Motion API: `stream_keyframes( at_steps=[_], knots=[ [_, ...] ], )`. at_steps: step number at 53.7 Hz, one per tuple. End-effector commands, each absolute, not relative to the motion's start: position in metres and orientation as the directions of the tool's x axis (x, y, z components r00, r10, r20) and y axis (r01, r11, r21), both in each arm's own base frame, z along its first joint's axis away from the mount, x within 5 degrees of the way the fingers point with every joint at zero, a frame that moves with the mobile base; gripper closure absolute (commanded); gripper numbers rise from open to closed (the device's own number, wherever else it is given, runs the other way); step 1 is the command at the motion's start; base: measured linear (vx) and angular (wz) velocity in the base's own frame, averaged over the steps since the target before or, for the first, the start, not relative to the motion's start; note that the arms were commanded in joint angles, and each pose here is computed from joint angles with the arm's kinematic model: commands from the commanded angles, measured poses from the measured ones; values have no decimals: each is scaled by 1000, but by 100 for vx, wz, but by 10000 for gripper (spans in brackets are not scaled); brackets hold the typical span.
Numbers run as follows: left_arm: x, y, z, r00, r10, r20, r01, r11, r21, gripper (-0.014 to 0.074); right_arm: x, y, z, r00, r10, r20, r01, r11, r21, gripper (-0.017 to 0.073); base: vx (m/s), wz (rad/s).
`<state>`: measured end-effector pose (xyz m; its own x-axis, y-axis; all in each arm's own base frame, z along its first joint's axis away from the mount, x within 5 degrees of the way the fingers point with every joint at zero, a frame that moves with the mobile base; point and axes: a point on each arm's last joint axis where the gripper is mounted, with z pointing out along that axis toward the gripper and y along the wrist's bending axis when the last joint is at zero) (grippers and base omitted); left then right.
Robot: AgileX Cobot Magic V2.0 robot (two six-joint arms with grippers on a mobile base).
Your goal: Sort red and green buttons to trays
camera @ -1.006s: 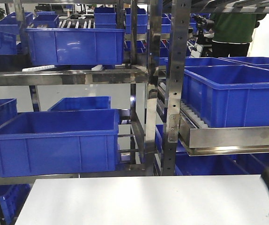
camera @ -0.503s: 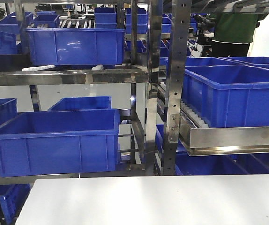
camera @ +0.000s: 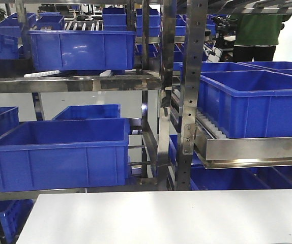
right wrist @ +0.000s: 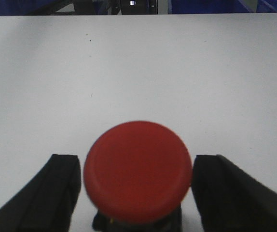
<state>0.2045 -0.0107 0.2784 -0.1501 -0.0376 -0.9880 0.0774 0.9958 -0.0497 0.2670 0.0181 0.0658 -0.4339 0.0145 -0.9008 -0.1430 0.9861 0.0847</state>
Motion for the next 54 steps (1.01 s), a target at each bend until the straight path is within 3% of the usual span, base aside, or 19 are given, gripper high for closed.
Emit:
stream_keyframes(
  at_steps=[1, 9, 16, 28, 38, 54],
  knots=[
    [207, -12, 295, -67, -59, -996, 90, 994, -64, 17, 282, 17, 93, -202, 87, -976, -146, 982, 118, 185, 0, 0],
    [211, -13, 277, -198, 54, -979, 113, 993, 32, 17, 281, 18, 91, -219, 85, -972, -153, 981, 120, 573, 0, 0],
    [216, -23, 240, -311, 117, -943, 189, 980, 60, 17, 281, 19, 92, -218, 81, -973, -168, 978, 119, 573, 0, 0],
    [210, -47, 165, -446, 83, -891, 344, 935, -85, 17, 281, 19, 92, -218, 81, -973, -167, 979, 119, 569, 0, 0],
    [201, -55, 127, -472, 13, -881, 396, 896, -199, 17, 281, 17, 92, -216, 87, -972, -148, 982, 120, 567, 0, 0],
    [211, -63, 106, -347, 39, -937, 496, 856, -148, 17, 281, 17, 92, -216, 87, -972, -147, 982, 120, 567, 0, 0]
  ],
)
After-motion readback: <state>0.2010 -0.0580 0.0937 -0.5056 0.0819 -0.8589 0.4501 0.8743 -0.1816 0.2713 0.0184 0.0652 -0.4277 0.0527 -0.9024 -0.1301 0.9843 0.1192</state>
